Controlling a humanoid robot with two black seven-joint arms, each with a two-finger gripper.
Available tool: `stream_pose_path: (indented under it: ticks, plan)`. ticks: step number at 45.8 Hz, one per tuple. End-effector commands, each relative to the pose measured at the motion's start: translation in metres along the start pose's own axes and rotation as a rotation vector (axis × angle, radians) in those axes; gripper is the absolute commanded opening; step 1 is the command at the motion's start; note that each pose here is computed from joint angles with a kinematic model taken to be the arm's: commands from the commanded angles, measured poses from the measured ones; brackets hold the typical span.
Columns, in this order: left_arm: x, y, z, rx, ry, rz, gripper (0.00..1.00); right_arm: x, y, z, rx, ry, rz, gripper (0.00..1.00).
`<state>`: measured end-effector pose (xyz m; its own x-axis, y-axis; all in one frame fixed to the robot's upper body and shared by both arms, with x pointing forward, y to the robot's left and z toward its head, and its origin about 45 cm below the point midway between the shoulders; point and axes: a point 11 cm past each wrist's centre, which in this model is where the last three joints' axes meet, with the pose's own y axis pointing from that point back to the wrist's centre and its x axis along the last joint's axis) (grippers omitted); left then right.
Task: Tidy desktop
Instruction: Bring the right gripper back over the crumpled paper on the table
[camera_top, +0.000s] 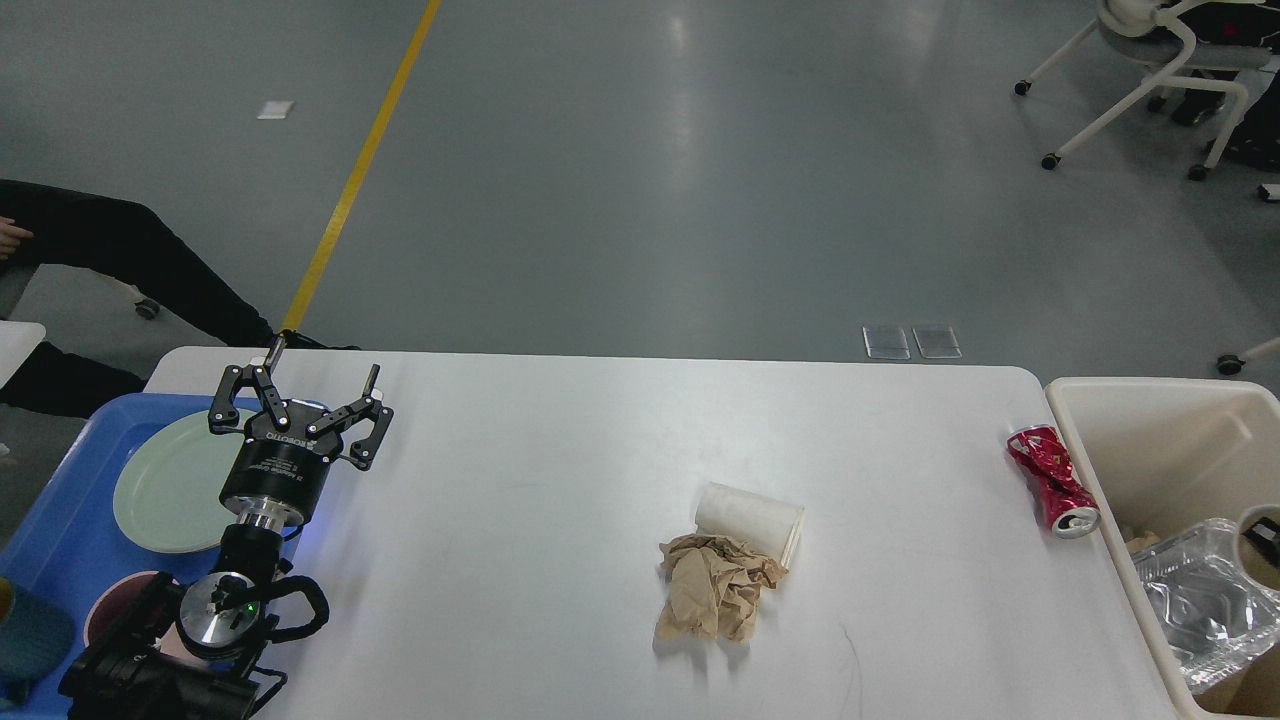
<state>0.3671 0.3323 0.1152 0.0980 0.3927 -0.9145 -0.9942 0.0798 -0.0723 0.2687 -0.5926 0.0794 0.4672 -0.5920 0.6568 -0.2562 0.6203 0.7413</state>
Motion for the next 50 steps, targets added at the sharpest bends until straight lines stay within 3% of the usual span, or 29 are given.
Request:
stream_pose_path:
  ticks: [1,13,14,20,21,22,41,50]
  plan:
    - [0.000,0.000,0.000,0.000,0.000,0.000,0.97,-0.032,-0.008,0.002,-0.003,0.019,0.076,0.00]
    - [0.000,0.000,0.000,0.000,0.000,0.000,0.97,-0.043,-0.010,0.009,-0.028,0.018,0.116,0.00]
    - [-0.001,-0.001,0.000,0.000,0.000,-0.002,0.97,-0.044,-0.011,0.010,-0.030,0.019,0.116,0.04]
    - [-0.001,-0.001,0.000,0.000,0.000,-0.002,0.97,-0.042,-0.012,0.015,-0.036,0.026,0.137,0.85]
    - [0.000,0.000,0.000,0.000,0.000,0.001,0.97,-0.042,-0.011,0.015,-0.036,0.025,0.143,0.97]
    - [0.000,0.000,0.000,0.000,0.000,0.000,0.97,-0.041,-0.011,0.015,-0.036,0.025,0.145,1.00]
    - [-0.001,-0.001,0.000,0.000,0.000,-0.002,0.97,-0.036,-0.008,0.002,-0.018,0.007,0.121,1.00]
    - [-0.001,-0.001,0.000,0.000,0.000,-0.002,0.97,0.037,0.020,-0.027,0.017,-0.029,0.031,1.00]
